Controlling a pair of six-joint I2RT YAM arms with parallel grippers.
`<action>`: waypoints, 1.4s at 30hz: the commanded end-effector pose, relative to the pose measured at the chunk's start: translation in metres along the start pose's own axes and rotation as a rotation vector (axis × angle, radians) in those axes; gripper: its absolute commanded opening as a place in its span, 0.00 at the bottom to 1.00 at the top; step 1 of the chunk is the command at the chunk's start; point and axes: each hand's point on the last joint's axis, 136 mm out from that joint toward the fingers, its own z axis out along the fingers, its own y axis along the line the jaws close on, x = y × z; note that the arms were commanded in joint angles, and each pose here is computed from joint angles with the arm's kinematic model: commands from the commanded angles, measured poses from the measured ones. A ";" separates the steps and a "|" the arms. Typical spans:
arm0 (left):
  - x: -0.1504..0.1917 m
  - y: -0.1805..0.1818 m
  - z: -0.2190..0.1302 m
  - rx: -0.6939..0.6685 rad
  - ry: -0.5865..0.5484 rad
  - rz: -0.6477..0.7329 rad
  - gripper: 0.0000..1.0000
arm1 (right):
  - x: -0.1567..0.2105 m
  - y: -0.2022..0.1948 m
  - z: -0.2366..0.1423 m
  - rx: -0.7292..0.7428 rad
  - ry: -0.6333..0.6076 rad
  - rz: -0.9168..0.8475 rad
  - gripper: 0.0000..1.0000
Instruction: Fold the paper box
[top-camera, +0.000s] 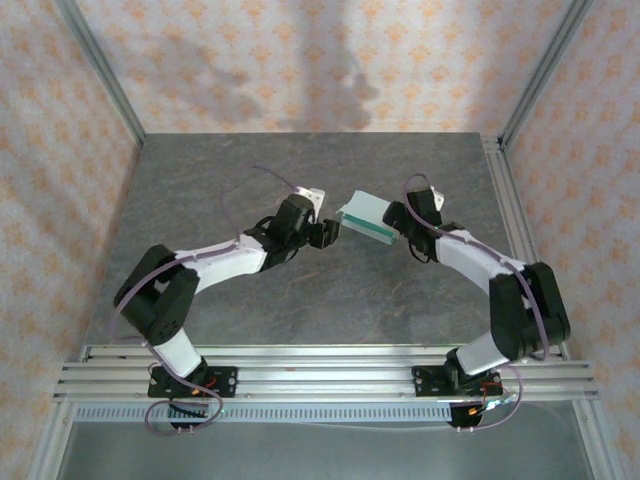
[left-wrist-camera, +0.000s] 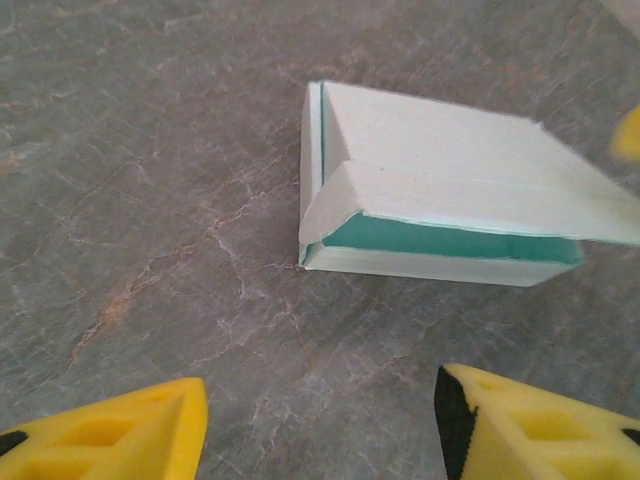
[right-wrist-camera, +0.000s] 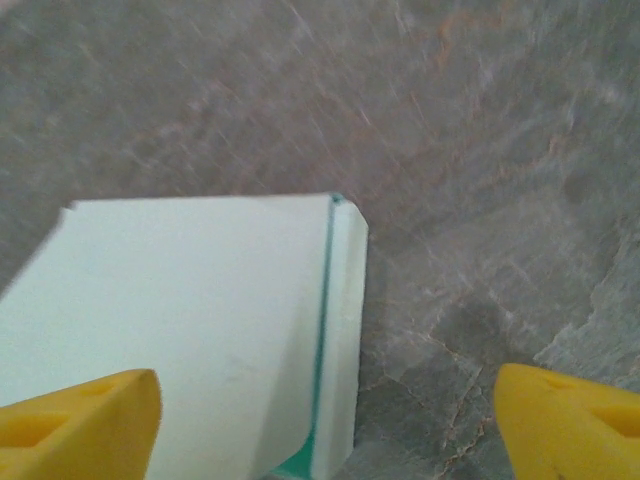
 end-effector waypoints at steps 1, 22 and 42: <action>-0.017 0.013 -0.012 0.026 -0.037 -0.089 0.68 | 0.009 0.005 0.016 -0.031 0.072 -0.018 0.78; -0.009 0.054 0.057 0.000 0.301 -0.337 0.80 | 0.060 0.074 0.034 -0.453 0.480 -0.474 0.46; 0.032 0.073 0.073 0.110 0.431 -0.460 0.49 | 0.050 0.088 0.014 -0.538 0.375 -0.187 0.84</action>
